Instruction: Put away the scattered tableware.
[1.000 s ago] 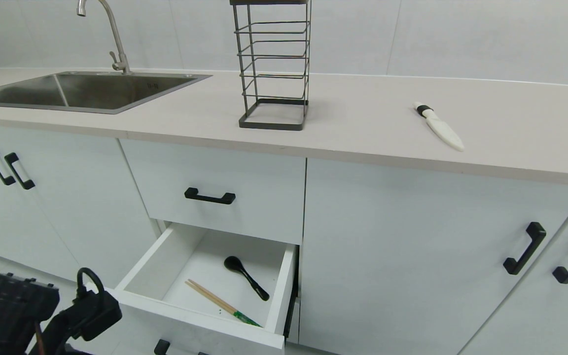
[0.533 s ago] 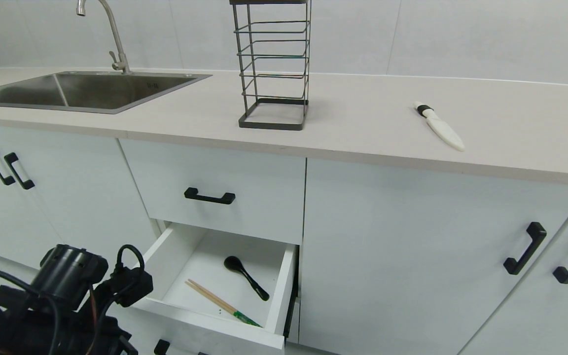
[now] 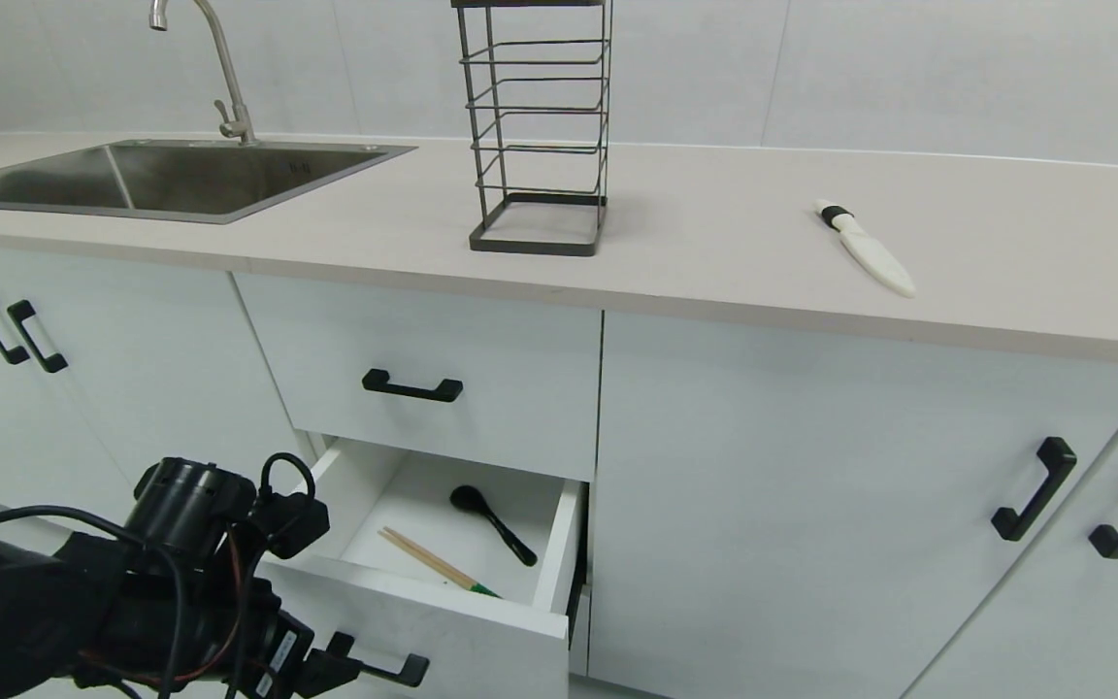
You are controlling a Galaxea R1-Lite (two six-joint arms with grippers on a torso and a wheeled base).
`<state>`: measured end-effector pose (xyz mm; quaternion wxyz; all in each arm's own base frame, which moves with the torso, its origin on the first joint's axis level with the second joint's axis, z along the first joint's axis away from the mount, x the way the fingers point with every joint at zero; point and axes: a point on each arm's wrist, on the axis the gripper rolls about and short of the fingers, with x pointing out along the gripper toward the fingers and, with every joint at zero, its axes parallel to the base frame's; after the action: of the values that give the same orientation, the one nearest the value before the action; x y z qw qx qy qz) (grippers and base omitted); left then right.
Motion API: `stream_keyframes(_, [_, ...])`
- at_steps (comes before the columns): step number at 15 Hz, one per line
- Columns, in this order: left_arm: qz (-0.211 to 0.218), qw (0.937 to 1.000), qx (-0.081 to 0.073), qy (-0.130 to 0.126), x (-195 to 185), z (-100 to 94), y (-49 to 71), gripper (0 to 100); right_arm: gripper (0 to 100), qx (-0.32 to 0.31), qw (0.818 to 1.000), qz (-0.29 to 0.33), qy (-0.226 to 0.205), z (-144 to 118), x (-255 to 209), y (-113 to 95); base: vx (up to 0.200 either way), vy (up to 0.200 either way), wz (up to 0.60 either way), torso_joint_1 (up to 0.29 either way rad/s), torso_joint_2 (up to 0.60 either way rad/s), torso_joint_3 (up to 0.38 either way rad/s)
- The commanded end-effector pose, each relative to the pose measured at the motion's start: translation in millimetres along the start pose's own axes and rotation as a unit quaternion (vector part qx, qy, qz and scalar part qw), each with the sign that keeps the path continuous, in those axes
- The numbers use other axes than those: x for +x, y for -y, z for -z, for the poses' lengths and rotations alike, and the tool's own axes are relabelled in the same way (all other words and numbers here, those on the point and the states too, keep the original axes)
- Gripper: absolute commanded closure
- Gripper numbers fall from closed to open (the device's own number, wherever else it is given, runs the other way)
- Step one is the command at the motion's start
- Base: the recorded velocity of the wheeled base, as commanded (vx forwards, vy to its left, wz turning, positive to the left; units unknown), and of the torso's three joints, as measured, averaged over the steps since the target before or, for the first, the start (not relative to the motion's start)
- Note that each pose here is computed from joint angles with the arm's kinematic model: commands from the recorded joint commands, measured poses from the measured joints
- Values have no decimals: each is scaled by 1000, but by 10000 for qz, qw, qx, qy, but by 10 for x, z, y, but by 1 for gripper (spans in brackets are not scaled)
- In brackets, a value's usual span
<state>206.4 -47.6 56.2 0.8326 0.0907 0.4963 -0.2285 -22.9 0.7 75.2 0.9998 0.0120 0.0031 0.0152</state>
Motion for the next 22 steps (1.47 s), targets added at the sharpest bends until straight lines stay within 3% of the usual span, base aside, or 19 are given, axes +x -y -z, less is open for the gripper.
stream_keyframes(1, [1, 10000, 0, 24, 68, -21, -21, 0, 0, 4, 10000, -1, -10, 0, 1, 0, 0, 0, 0, 0, 0, 0])
stream_keyframes(5, [-92, 9982, 131, 571, 229, -146, -77, 0, 0, -4, 10000, -1, -10, 0, 1, 0, 0, 0, 0, 0, 0, 0])
stream_keyframes(7, [-115, 9974, 164, 695, 253, -175, -85, 0, 0, -4, 10000, -1, -10, 0, 1, 0, 0, 0, 0, 0, 0, 0])
stream_keyframes(14, [-111, 9945, 309, 990, 255, -299, -56, 0, 0, 4, 10000, -1, -10, 0, 1, 0, 0, 0, 0, 0, 0, 0])
stream_keyframes(22, [-183, 9910, 329, 1284, 359, -566, -143, 0, 0, 4, 10000, -1, -2, -1, 1, 0, 0, 0, 0, 0, 0, 0])
